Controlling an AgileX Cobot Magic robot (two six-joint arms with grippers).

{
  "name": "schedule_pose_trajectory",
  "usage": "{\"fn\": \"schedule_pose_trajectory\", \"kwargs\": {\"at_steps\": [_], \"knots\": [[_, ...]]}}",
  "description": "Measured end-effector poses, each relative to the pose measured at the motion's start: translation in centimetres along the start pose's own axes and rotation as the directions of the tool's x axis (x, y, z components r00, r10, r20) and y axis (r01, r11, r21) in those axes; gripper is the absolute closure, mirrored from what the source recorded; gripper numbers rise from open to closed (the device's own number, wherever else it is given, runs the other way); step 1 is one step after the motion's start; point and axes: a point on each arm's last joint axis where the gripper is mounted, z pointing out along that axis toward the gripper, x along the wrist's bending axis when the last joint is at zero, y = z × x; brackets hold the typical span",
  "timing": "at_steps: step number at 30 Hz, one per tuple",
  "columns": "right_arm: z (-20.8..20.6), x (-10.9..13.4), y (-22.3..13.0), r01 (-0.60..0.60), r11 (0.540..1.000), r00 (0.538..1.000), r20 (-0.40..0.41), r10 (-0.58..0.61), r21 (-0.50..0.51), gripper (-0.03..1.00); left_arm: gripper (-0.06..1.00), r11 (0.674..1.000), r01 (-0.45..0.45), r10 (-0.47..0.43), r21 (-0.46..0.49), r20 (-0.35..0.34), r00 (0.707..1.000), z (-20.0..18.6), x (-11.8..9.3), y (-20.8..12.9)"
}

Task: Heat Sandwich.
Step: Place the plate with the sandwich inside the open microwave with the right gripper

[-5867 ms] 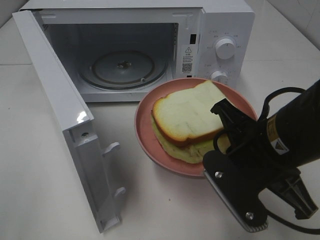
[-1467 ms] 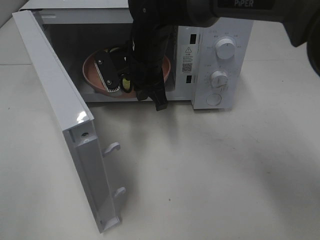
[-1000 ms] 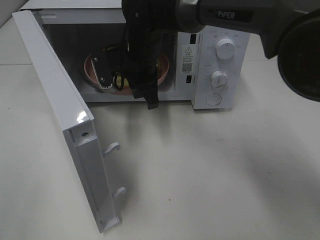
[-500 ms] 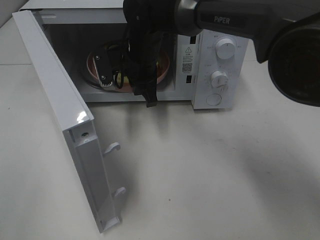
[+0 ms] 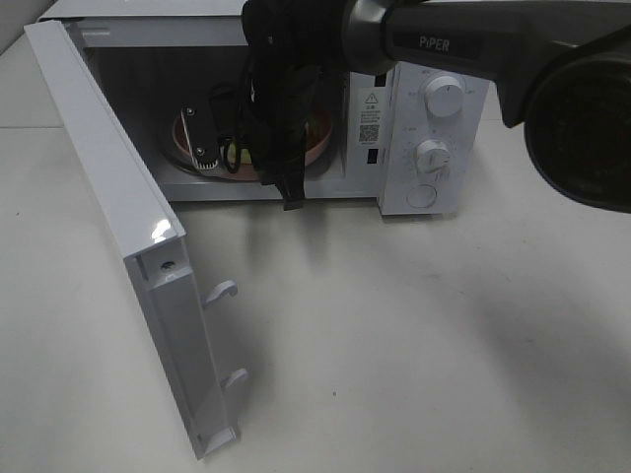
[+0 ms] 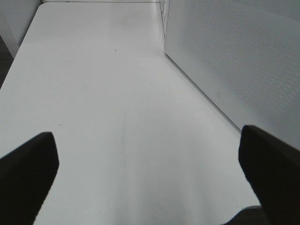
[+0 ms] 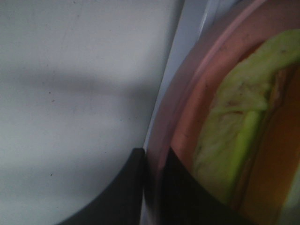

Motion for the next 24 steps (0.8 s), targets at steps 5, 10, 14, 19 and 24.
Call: {"fn": "schedule_pose_trajectory", "kwargs": {"at_steps": [5, 10, 14, 19, 24], "knots": [[0.0, -0.19, 0.01, -0.055, 0.998, 0.998, 0.021, 0.055, -0.002, 0.7, -0.05, 1.0, 0.0, 0.0, 0.0, 0.0, 1.0, 0.0, 0.0, 0.0], [-0.06, -0.6, -0.08, -0.131, 0.991, 0.989, 0.066, 0.131, -0.001, 0.43, -0.05, 1.0, 0.0, 0.0, 0.0, 0.0, 1.0, 0.0, 0.0, 0.0], [-0.15, -0.72, -0.11, -0.183, 0.983, 0.98, 0.074, 0.182, -0.002, 0.27, -0.05, 1.0, 0.0, 0.0, 0.0, 0.0, 1.0, 0.0, 0.0, 0.0], [-0.2, -0.77, -0.09, -0.198, 0.98, 0.977, 0.077, 0.197, -0.005, 0.18, -0.05, 1.0, 0.0, 0.0, 0.0, 0.0, 1.0, 0.0, 0.0, 0.0], [-0.2, -0.77, -0.09, -0.198, 0.98, 0.977, 0.077, 0.197, -0.005, 0.19, -0.05, 1.0, 0.0, 0.0, 0.0, 0.0, 1.0, 0.0, 0.0, 0.0]]}}
